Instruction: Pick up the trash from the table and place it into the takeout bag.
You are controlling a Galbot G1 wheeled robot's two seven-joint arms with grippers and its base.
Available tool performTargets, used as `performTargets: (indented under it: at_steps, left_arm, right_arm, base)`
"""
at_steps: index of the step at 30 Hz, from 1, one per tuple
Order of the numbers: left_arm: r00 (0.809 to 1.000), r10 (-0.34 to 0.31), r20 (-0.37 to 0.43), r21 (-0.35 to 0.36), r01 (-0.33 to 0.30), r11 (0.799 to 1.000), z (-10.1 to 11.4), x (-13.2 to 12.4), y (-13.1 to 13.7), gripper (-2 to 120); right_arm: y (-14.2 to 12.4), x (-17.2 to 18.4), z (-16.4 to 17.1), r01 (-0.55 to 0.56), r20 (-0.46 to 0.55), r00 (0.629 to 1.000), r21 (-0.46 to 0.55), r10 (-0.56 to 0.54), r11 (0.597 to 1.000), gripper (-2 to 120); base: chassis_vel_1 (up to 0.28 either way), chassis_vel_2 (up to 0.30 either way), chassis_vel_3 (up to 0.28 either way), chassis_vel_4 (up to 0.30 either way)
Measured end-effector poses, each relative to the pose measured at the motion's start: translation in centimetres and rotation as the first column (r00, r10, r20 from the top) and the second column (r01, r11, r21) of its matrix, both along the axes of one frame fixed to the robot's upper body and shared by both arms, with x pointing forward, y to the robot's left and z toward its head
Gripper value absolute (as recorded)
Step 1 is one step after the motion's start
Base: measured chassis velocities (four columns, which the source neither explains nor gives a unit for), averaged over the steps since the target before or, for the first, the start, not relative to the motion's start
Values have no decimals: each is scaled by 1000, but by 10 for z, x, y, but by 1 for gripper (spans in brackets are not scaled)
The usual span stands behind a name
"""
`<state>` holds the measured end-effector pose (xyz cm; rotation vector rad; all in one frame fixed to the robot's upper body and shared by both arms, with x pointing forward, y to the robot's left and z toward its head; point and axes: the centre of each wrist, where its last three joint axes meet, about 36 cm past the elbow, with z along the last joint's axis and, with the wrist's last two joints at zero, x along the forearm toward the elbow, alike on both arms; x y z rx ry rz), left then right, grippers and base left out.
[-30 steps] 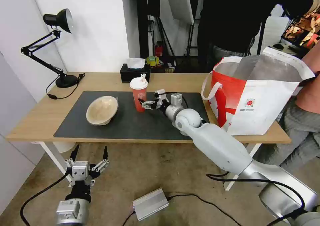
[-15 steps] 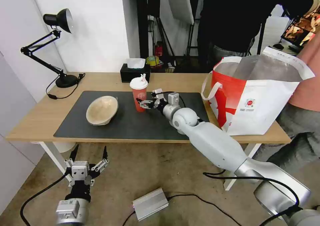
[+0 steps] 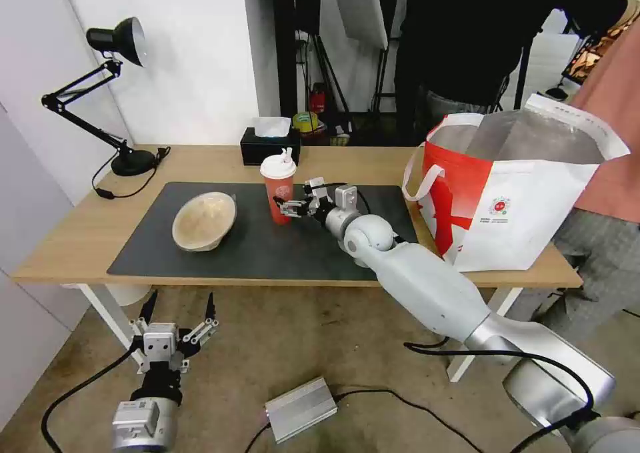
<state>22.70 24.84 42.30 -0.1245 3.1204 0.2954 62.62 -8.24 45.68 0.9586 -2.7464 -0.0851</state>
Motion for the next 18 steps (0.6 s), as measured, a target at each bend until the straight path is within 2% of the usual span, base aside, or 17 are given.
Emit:
performTargets:
  at_steps: [18]
  left_arm:
    - [1000,-1,-2,-4,1,1000,-3,0,0,100]
  right_arm:
    - [4,4,-5,-10,-5,1000,-1,10,1000,100]
  base:
    - [0,0,0,0]
